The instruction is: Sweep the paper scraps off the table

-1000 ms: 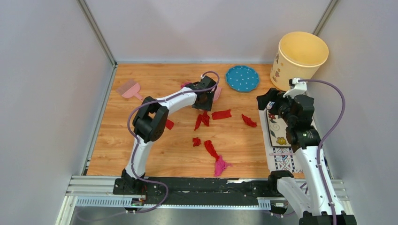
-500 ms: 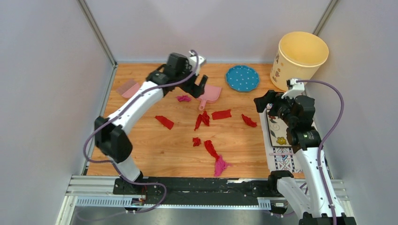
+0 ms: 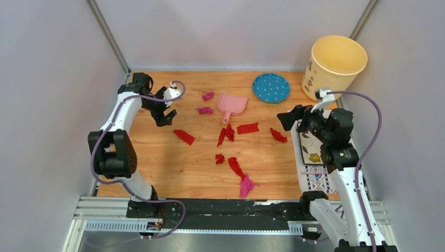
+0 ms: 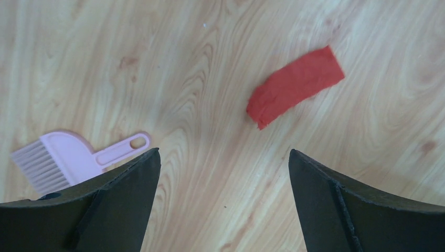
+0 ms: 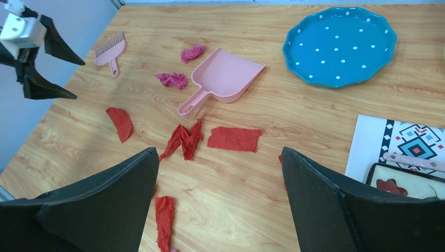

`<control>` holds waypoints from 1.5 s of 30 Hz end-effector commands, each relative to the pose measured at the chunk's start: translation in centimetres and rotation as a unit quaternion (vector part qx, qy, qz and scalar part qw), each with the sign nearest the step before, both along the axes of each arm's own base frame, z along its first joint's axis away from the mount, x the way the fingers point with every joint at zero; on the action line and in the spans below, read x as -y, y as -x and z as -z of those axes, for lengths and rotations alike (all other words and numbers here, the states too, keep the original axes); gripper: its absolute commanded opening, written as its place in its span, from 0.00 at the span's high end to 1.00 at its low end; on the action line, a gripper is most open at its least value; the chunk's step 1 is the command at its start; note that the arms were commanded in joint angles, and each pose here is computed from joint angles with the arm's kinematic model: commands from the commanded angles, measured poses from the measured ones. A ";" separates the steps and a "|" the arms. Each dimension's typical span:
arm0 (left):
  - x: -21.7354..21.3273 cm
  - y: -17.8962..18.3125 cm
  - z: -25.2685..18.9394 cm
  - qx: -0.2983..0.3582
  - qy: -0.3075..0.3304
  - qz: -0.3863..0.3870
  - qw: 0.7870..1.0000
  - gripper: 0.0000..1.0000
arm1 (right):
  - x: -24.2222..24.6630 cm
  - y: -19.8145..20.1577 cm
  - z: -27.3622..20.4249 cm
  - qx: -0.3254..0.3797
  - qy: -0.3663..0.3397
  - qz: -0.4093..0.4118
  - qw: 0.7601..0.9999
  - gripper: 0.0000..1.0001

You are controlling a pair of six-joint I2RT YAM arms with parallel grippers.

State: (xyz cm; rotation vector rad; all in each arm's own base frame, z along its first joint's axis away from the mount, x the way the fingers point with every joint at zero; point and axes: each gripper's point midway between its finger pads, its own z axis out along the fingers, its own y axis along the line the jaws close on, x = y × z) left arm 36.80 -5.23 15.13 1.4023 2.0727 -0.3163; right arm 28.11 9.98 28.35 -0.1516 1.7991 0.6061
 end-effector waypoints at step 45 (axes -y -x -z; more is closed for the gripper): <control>-11.0 -4.2 14.7 -0.113 -0.151 0.358 0.914 0.53 | -4.7 -1.6 2.7 -0.046 0.057 -0.088 0.993 0.11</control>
